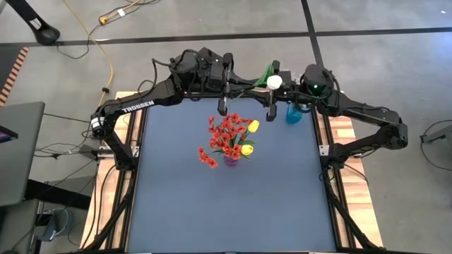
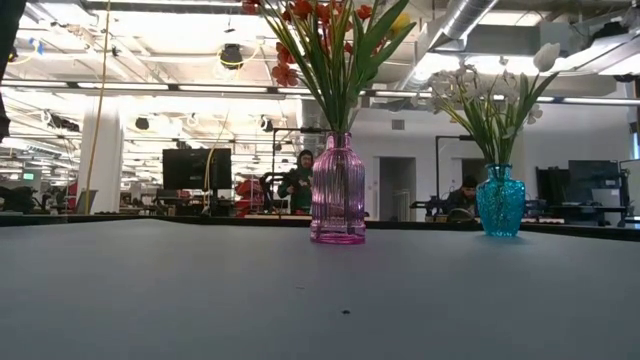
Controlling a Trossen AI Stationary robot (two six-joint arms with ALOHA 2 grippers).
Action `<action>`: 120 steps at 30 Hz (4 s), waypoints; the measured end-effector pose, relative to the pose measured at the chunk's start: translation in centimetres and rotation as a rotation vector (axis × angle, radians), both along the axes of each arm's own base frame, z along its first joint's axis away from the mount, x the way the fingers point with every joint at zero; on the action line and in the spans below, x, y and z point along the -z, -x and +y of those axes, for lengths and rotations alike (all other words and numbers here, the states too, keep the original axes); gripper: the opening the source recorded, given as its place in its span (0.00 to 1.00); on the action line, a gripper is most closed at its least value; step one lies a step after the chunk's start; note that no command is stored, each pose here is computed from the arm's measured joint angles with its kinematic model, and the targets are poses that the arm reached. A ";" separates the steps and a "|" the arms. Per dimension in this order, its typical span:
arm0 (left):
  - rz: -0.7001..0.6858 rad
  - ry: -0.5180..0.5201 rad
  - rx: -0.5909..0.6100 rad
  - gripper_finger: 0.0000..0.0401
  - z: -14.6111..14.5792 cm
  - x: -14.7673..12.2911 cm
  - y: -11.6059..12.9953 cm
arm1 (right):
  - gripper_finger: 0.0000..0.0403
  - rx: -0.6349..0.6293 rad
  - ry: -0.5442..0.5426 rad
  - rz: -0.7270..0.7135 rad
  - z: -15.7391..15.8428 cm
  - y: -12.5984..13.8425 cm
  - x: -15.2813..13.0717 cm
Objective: Sort flowers into vase by color
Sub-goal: Put the white flower into the blue vase
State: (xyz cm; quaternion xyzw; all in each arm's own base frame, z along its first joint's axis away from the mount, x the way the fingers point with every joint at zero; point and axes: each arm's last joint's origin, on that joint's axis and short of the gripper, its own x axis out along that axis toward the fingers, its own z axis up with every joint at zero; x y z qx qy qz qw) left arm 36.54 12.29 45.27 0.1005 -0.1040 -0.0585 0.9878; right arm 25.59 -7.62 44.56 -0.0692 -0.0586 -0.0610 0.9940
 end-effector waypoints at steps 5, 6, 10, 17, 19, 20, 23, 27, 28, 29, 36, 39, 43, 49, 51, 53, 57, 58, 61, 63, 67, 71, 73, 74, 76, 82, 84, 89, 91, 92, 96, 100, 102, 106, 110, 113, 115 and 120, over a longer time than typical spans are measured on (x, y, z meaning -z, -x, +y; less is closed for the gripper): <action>-0.001 0.003 -0.004 0.01 0.0 0.0 0.0 | 0.27 0.009 -0.001 0.006 0.0 0.2 -0.1; -0.003 0.003 -0.005 0.01 0.0 0.0 0.0 | 0.27 0.009 0.000 0.004 0.1 0.3 -0.1; -0.002 0.033 -0.040 0.00 0.2 0.0 0.0 | 0.27 0.013 0.009 0.025 0.1 0.3 0.1; 0.001 0.052 -0.048 0.00 0.5 0.0 0.1 | 0.29 0.016 0.009 0.034 0.1 0.3 0.1; -0.001 0.031 -0.052 0.00 0.5 0.0 0.1 | 0.33 0.019 0.013 0.035 0.1 0.3 0.1; -0.002 0.024 -0.054 0.00 0.5 0.0 0.1 | 0.36 0.019 0.014 0.035 0.0 0.3 0.1; -0.006 0.025 -0.079 0.00 0.5 0.0 0.1 | 0.41 0.025 0.014 0.039 0.0 0.3 0.2; -0.016 0.031 -0.100 0.00 0.6 -0.1 0.1 | 0.42 0.026 0.011 0.045 0.0 0.2 0.3; -0.018 0.030 -0.101 0.00 0.6 -0.1 0.2 | 0.42 0.026 0.011 0.047 0.0 0.2 0.3; -0.022 0.031 -0.102 0.00 0.6 -0.2 0.2 | 0.41 0.022 0.010 0.049 0.0 0.1 0.4; -0.051 0.061 -0.081 0.00 0.6 -0.6 0.3 | 0.36 0.015 0.007 0.057 -0.2 -0.4 0.7; -0.037 0.075 -0.077 0.00 0.6 -0.4 0.3 | 0.34 0.015 0.009 0.062 -0.3 -0.8 1.0; -0.028 0.085 -0.074 0.00 0.6 -0.3 0.2 | 0.30 0.015 0.013 0.056 -0.3 -0.8 0.9; -0.004 0.094 -0.070 0.00 0.6 -0.1 0.2 | 0.26 0.016 0.018 0.044 -0.3 -0.8 0.8; -0.003 0.106 -0.064 0.00 0.6 -0.1 0.2 | 0.25 0.016 0.019 0.040 -0.3 -0.7 0.7; -0.001 0.130 -0.061 0.00 0.6 -0.1 0.2 | 0.23 0.021 0.023 0.036 -0.2 -0.6 0.6; 0.005 0.141 -0.053 0.03 0.6 -0.1 0.2 | 0.11 0.097 0.070 0.049 -0.2 0.2 0.3; 0.003 0.131 -0.055 0.05 0.5 -0.1 0.2 | 0.08 0.111 0.085 0.045 -0.1 0.6 0.1; -0.017 0.093 -0.058 0.11 0.4 -0.6 0.6 | 0.06 0.135 0.099 0.011 0.2 2.0 -0.9; -0.031 0.070 -0.067 0.16 0.2 -1.1 1.0 | 0.06 0.161 0.101 -0.005 0.3 3.3 -1.5; -0.046 0.046 -0.164 0.26 0.1 -2.3 2.6 | 0.07 0.215 0.080 0.040 0.8 5.6 -1.8; 0.048 0.051 -0.352 0.31 0.4 -3.4 5.8 | 0.07 0.163 0.035 0.151 2.3 7.9 -1.3; 0.123 0.039 -0.446 0.32 0.5 -3.7 7.7 | 0.07 0.104 0.005 0.221 3.3 9.0 -0.8; 0.163 0.035 -0.478 0.32 0.5 -3.7 8.6 | 0.07 0.076 -0.007 0.253 3.8 9.5 -0.5; 0.228 0.027 -0.506 0.32 0.5 -3.7 10.1 | 0.07 0.027 -0.041 0.304 4.8 10.3 -0.1; 0.302 0.057 -0.513 0.32 0.3 -2.6 12.8 | 0.07 0.070 -0.130 0.476 6.7 12.2 2.8; 0.271 0.069 -0.513 0.32 0.3 -1.4 13.0 | 0.07 0.124 -0.134 0.485 6.9 12.5 4.4; 0.193 0.168 -0.501 0.32 0.4 3.7 12.5 | 0.07 0.343 -0.137 0.405 6.7 13.4 7.6; 0.164 0.229 -0.496 0.32 0.5 5.9 12.5 | 0.07 0.439 -0.127 0.391 6.5 13.5 8.8; 0.151 0.261 -0.495 0.32 0.5 6.7 12.5 | 0.07 0.483 -0.123 0.383 6.4 13.3 9.3; 0.135 0.365 -0.512 0.32 0.7 9.7 12.4 | 0.07 0.678 -0.057 0.424 5.9 12.6 11.8; 0.128 0.392 -0.532 0.32 0.7 10.3 12.4 | 0.07 0.845 0.001 0.445 5.3 11.8 13.5; 0.121 0.392 -0.531 0.32 0.7 10.2 12.4 | 0.07 0.888 0.006 0.460 5.0 11.5 13.9; 0.104 0.393 -0.528 0.32 0.7 10.1 12.4 | 0.07 0.960 0.014 0.475 4.4 11.2 14.1; 0.091 0.400 -0.524 0.32 0.7 10.0 12.4 | 0.07 1.026 0.006 0.469 3.6 10.9 14.2; 0.091 0.404 -0.523 0.32 0.7 10.0 12.4 | 0.07 1.051 -0.005 0.453 3.2 10.7 15.0; 0.090 0.404 -0.523 0.32 0.7 9.9 12.4 | 0.07 1.058 -0.013 0.441 3.1 10.6 15.9; 0.090 0.407 -0.522 0.32 0.7 9.9 12.4 | 0.07 1.058 0.003 0.395 2.9 10.4 17.4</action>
